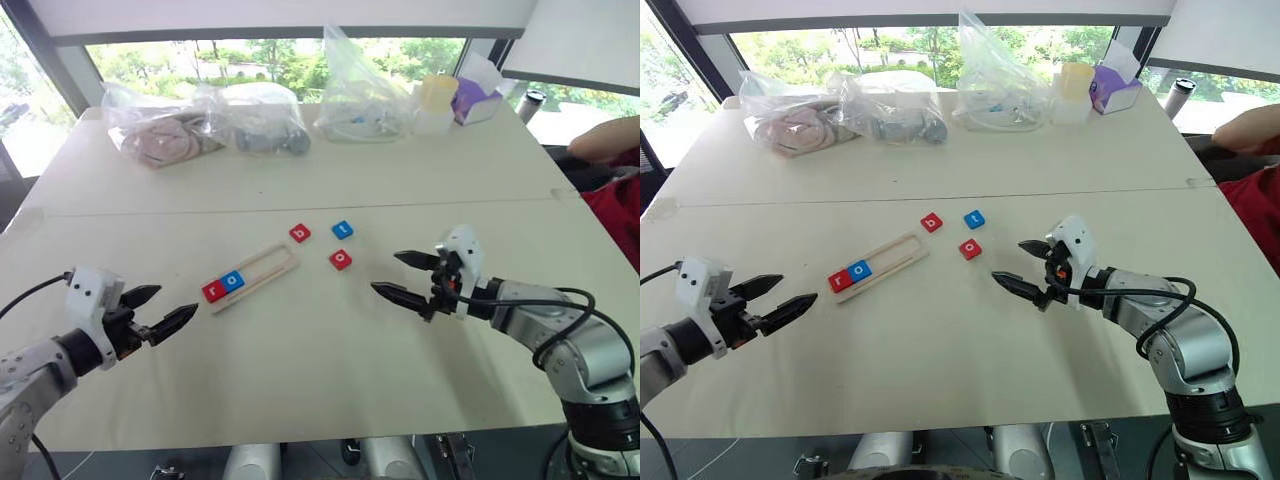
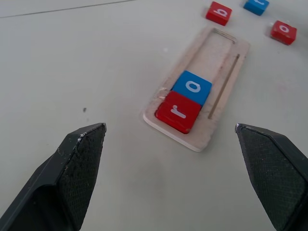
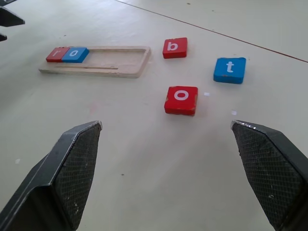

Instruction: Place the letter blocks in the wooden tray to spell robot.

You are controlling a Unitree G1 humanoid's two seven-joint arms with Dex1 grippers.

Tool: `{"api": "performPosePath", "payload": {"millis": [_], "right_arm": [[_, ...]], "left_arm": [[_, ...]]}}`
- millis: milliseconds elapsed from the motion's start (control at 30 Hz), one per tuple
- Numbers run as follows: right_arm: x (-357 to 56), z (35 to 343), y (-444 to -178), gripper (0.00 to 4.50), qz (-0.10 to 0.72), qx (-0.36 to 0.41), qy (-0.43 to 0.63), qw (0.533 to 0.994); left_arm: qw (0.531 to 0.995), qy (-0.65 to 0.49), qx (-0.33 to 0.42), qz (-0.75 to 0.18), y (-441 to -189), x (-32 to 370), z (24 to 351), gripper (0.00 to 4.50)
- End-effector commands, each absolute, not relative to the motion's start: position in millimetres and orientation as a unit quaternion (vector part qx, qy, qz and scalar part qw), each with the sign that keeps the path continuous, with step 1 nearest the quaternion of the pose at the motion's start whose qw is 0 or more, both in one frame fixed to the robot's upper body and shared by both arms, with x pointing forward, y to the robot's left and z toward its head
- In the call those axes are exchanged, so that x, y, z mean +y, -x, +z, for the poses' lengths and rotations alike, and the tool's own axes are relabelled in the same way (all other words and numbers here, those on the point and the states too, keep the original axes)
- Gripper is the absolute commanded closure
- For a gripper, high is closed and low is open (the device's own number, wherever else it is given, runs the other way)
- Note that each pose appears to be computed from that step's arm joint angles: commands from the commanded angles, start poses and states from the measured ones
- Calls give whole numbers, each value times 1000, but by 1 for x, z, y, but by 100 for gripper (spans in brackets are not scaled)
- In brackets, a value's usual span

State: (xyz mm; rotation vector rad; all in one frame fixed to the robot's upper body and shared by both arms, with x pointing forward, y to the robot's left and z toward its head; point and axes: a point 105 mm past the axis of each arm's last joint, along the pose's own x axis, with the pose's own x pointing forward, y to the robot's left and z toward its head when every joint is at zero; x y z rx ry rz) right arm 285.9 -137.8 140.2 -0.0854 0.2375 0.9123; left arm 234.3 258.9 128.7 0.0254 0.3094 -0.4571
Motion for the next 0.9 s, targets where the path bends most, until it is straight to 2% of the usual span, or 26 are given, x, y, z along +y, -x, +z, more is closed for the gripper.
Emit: {"api": "performPosePath", "payload": {"millis": [33, 900], "right_arm": [[-135, 146, -287, 7, 444, 96, 49, 890], [-126, 153, -291, 7, 442, 80, 62, 891]], "left_arm": [[965, -40, 134, -223, -233, 258, 139, 0], [961, -92, 143, -219, -245, 279, 145, 0]]}}
